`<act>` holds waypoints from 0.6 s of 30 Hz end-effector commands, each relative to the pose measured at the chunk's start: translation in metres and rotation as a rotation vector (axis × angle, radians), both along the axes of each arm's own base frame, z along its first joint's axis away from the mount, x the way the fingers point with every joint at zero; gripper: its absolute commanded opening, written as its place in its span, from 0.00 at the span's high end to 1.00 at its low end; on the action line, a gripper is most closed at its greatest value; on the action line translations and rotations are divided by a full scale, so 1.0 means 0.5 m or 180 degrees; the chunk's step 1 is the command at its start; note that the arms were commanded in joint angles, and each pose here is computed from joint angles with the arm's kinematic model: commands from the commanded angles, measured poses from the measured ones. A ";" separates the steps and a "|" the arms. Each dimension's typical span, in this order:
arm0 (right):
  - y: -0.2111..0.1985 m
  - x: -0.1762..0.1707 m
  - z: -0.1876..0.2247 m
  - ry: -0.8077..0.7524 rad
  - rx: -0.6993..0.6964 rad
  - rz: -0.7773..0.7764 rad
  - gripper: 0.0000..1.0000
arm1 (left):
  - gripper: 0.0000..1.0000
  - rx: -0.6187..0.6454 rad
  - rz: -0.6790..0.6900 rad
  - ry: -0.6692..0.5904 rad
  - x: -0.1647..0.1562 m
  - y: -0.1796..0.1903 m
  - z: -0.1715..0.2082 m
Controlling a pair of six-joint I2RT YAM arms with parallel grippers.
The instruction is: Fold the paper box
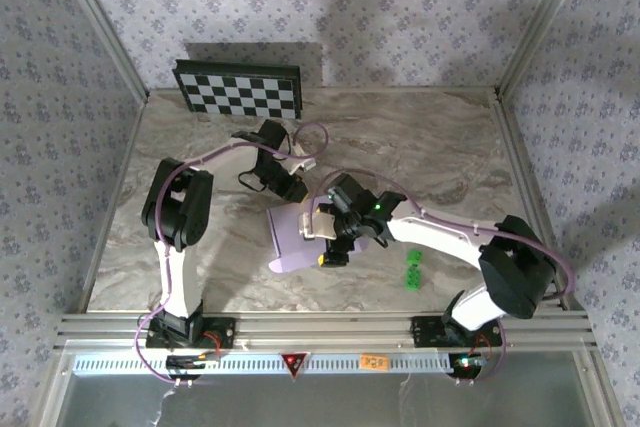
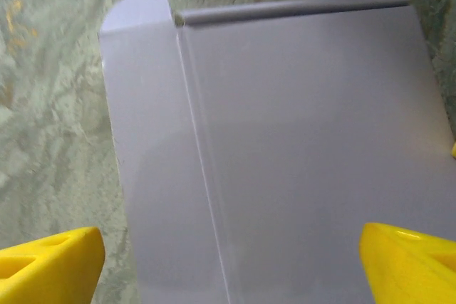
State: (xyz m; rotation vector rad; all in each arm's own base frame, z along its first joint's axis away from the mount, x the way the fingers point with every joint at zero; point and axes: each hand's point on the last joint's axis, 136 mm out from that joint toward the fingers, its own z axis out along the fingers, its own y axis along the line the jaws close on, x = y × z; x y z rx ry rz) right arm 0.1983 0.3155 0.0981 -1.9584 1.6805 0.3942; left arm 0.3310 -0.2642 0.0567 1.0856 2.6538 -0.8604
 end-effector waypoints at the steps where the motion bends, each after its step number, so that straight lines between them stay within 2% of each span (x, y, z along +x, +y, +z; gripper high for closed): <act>1: -0.019 0.015 -0.022 -0.0348 -0.0307 0.0133 0.05 | 0.82 0.0264 0.0007 -0.0046 0.008 0.012 -0.035; 10: -0.011 0.016 -0.004 -0.0587 -0.0353 0.0314 0.05 | 0.82 0.0341 0.0028 -0.0081 0.020 0.015 -0.037; 18: 0.006 0.068 0.021 -0.0821 -0.0407 0.0298 0.09 | 0.82 0.0335 0.0036 -0.0100 0.023 0.014 -0.028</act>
